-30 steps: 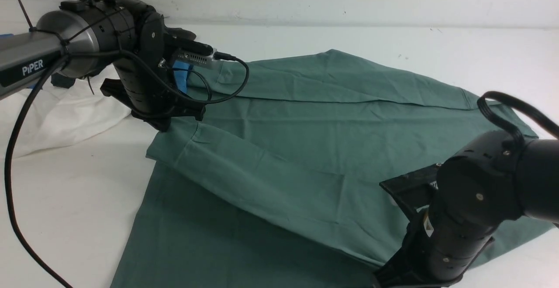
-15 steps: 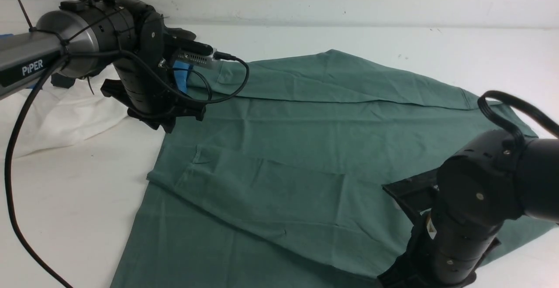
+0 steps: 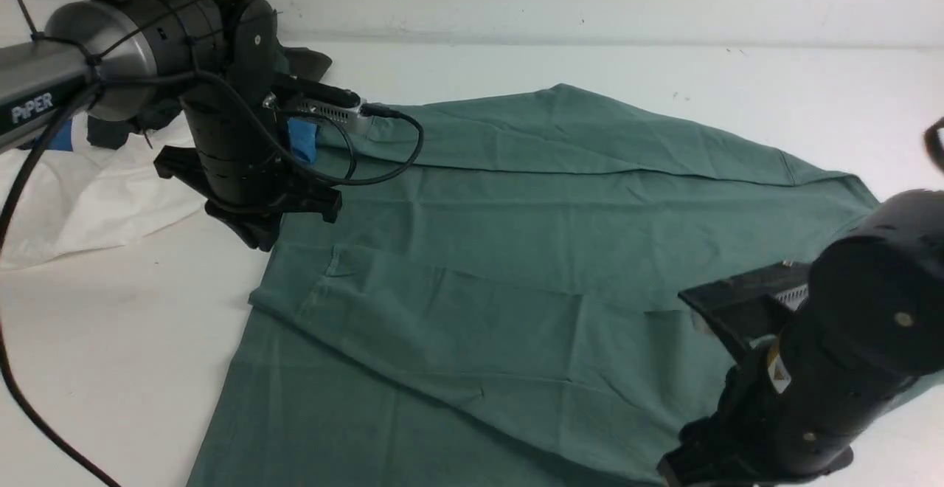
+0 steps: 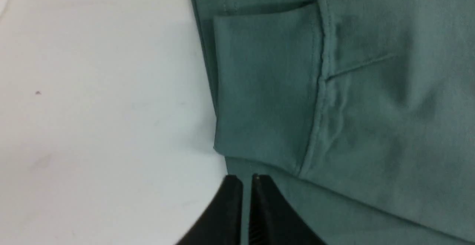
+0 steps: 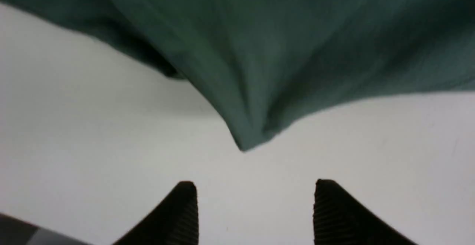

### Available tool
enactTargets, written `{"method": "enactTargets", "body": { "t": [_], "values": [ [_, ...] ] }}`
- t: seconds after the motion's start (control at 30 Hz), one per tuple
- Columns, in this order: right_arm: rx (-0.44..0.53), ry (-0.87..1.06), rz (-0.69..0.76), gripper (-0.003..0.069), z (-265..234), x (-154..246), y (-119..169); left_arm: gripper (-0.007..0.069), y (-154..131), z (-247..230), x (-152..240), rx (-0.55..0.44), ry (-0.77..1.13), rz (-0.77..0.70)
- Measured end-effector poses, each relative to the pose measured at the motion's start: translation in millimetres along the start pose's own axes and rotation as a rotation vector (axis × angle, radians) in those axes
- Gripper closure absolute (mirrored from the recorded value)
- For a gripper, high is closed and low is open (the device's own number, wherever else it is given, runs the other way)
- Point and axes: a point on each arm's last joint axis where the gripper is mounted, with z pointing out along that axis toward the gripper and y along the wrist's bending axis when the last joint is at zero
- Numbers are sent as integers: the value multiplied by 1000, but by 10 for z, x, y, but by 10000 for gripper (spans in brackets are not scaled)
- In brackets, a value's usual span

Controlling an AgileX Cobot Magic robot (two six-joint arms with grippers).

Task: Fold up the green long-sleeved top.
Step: Use the left arm to clamp the cuff farthest from it

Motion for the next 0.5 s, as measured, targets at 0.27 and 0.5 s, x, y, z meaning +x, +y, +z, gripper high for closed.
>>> {"method": "enactTargets", "body": {
  "t": [0.27, 0.5],
  "values": [
    [-4, -67, 61, 498, 118, -292, -167, 629, -93, -69, 731, 134, 29, -53],
    [-7, 31, -8, 635, 514, -474, -156, 629, -162, -189, 1365, 248, -19, -94]
  ]
}}
